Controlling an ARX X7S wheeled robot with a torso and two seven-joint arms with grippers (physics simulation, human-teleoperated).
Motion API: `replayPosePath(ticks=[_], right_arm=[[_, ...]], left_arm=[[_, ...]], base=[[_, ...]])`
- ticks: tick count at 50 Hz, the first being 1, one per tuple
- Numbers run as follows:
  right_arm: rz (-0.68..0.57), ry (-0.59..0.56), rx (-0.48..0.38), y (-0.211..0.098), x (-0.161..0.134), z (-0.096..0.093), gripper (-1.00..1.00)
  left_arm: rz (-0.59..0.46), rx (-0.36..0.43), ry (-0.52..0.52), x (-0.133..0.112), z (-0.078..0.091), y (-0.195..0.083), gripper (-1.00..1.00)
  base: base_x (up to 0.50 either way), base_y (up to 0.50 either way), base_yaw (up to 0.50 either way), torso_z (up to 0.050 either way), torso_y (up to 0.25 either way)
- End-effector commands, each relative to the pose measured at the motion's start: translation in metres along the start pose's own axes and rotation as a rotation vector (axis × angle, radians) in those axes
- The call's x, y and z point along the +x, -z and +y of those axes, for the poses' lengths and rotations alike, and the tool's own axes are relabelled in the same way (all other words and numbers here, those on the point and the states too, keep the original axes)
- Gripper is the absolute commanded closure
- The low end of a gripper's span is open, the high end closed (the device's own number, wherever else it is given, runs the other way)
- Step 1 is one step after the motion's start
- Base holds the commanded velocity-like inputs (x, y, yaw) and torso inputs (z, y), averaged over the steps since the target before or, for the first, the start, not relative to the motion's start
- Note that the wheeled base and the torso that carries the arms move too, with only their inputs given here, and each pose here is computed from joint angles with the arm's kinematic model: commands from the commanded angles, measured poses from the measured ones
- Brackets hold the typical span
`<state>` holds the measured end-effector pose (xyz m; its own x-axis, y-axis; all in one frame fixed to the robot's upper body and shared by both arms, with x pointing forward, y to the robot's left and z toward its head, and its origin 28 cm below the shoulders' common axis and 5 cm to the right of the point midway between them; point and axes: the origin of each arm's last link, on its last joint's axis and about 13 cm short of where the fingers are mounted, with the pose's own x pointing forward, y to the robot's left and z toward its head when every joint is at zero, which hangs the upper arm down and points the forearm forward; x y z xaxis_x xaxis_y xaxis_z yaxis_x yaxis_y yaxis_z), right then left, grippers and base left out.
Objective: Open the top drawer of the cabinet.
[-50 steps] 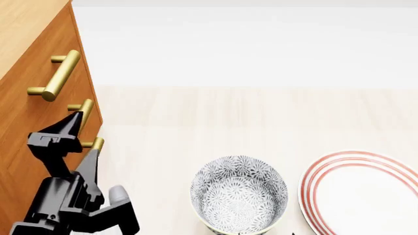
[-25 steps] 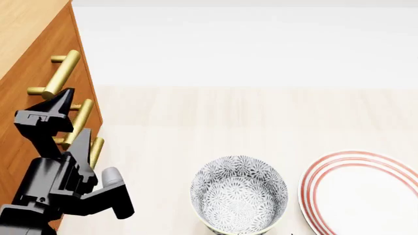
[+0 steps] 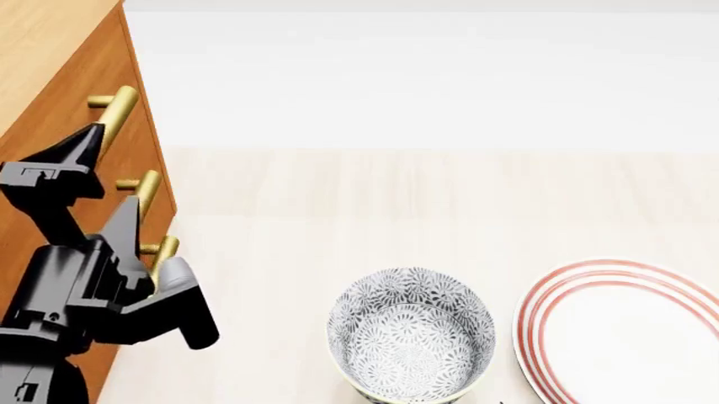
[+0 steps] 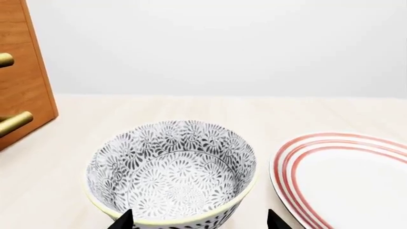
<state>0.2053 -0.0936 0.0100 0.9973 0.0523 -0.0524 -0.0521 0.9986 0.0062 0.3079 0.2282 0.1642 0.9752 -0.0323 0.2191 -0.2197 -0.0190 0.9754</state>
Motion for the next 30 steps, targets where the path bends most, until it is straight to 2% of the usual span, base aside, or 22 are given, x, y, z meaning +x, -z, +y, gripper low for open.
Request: replayPosePath(ticks=[1,13,30], right_arm=[[-0.012,0.004,0.007,-0.001,0.002,0.000,-1.00],[-0.008,0.007,0.010,-0.002,0.002,0.000,-1.00],[-0.003,0.006,0.009,-0.001,0.003,0.000,-1.00]], left_arm=[[0.034,-0.021,0.008,0.004,0.005,0.004,-1.00],[0.076,-0.032,0.032,0.012,0.001,0.012,-1.00],[0.073,-0.038,0.039,0.021,0.001,0.011,-1.00]], base=[[0.00,0.00,0.00,0.000,0.000],[0.00,0.00,0.00,0.000,0.000],[0.00,0.00,0.00,0.000,0.000]])
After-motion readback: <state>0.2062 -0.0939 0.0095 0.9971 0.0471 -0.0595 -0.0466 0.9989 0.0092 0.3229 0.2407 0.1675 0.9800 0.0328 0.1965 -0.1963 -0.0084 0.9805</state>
